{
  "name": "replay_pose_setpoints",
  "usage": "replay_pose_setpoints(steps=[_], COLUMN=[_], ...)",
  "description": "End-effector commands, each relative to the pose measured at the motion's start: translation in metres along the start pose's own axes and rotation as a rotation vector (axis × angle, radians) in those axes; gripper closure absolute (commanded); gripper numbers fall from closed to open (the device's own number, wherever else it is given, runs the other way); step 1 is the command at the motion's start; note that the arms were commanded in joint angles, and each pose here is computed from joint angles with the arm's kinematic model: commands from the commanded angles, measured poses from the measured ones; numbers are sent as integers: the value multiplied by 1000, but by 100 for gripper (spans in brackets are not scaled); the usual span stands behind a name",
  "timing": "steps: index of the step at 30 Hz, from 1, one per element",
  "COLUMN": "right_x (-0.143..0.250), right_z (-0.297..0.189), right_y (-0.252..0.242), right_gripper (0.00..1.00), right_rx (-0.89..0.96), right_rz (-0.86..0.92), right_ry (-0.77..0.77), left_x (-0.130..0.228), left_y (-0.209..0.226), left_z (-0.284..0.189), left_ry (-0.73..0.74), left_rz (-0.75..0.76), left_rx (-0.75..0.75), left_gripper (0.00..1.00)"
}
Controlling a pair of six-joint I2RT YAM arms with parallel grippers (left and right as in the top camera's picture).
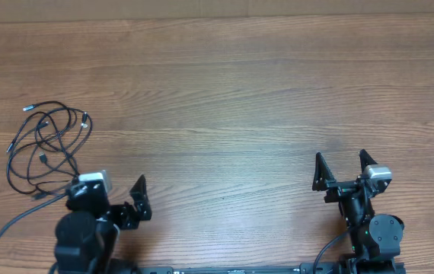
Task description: Untangle cables
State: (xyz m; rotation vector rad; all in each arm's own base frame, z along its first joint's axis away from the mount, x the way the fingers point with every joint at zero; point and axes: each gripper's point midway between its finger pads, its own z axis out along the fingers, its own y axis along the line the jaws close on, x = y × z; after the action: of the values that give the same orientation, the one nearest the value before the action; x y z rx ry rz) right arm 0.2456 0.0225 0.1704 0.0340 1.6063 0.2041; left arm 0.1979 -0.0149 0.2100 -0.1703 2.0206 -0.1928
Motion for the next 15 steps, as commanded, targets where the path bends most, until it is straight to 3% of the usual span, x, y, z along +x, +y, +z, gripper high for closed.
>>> replay_pose_setpoints(steps=[1,4,15], right_x=[3,3,3], right_z=[1,1,1], right_y=[-4,-4,-4], right_gripper=[0,0,0], right_rx=[17,17,17], right_rz=[-3,-3,-3], right_ry=[2,2,2], left_x=[9,0,-37], left_y=[0,-14,-39], left_z=[15,25,16], left_ry=[-79,-234,-616], left_rz=[85,182,375], left_rx=[30,121,229], left_gripper=[0,0,0])
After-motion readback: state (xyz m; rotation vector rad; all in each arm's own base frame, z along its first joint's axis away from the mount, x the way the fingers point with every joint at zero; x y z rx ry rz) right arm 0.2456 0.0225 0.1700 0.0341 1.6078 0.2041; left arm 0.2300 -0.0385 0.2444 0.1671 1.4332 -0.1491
